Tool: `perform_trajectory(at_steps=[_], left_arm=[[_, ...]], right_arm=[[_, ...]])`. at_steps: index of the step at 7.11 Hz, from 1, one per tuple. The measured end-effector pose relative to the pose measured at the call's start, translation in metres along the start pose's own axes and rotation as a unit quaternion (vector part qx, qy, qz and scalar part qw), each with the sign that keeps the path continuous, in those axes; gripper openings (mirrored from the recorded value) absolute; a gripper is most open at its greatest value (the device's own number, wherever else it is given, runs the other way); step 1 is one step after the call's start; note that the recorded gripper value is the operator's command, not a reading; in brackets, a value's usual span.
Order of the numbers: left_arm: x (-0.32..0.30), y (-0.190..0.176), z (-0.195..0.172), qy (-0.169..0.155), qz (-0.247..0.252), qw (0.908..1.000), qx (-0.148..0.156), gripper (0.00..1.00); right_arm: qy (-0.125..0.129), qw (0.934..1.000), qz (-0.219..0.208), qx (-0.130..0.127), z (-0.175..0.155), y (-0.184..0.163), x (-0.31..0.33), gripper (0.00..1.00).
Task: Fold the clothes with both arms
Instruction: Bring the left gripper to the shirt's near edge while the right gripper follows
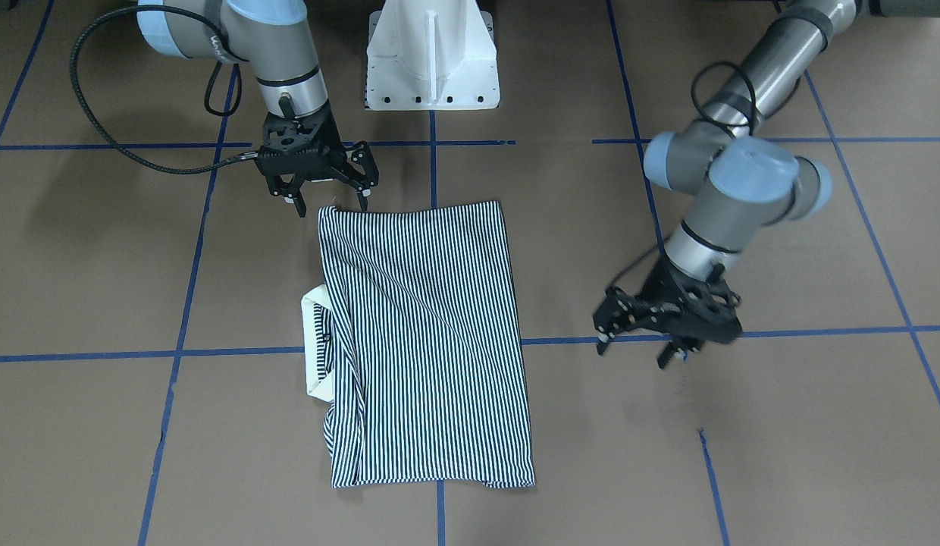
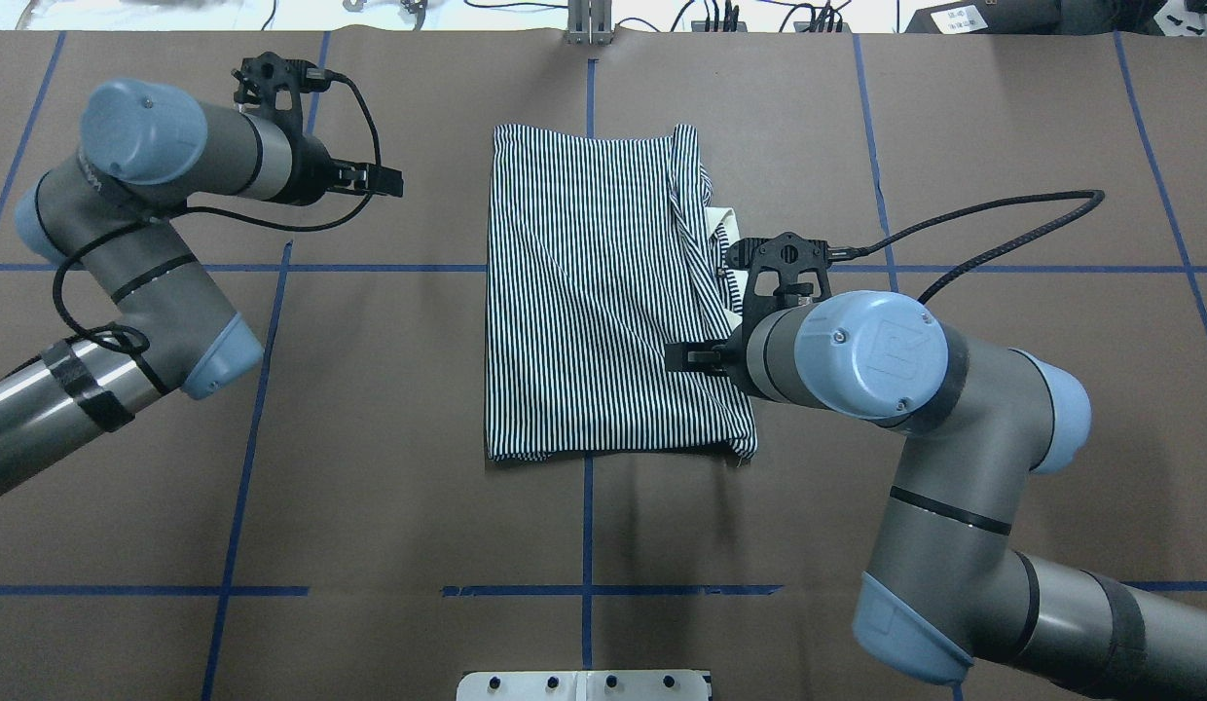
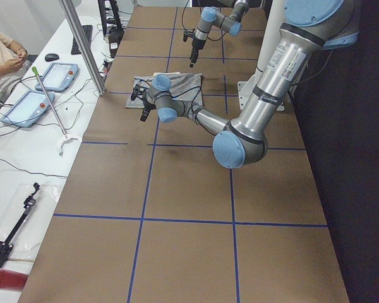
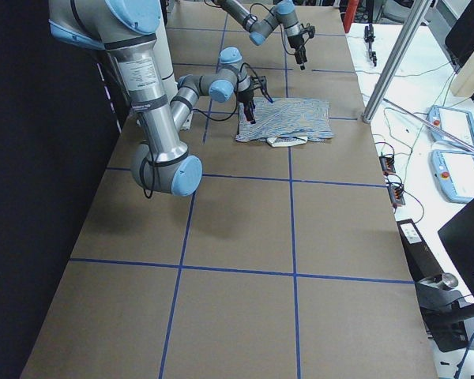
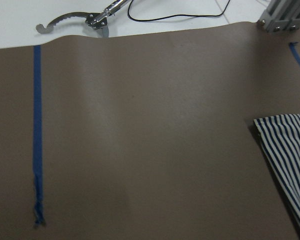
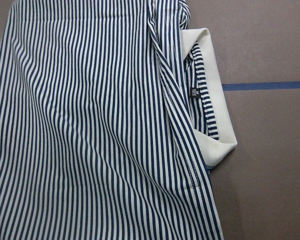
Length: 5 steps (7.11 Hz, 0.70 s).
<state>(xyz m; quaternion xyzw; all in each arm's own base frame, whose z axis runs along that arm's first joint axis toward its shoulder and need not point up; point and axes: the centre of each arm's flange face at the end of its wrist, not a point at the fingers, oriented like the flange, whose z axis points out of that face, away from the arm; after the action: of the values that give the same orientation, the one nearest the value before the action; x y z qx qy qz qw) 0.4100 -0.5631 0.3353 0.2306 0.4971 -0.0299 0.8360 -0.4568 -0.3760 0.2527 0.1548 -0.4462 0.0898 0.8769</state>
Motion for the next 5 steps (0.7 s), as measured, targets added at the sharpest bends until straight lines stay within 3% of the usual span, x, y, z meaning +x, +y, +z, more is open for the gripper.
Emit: perform_trajectory(at_steps=[2,3,4,5], left_arm=[[0.093,0.094,-0.034,0.034,-0.088,0.9947,-0.041,1.0],[0.126,0.144,-0.035,0.035,-0.137,0.9888,-0.049,0.76],[0.147,0.186,-0.029,0.029,-0.182,0.9815,-0.053,0.63],[0.158,0.214,-0.021,0.017,-0.21,0.9759,-0.055,0.63]], right_arm=[[-0.061,0.9943,0.085,0.017,-0.008,0.01,0.045,1.0],[-0.076,0.99,0.117,0.024,-0.01,0.014,0.064,1.0],[-0.08,0.9876,0.132,0.028,-0.01,0.015,0.073,1.0],[-0.082,0.9865,0.138,0.03,-0.01,0.015,0.075,1.0]])
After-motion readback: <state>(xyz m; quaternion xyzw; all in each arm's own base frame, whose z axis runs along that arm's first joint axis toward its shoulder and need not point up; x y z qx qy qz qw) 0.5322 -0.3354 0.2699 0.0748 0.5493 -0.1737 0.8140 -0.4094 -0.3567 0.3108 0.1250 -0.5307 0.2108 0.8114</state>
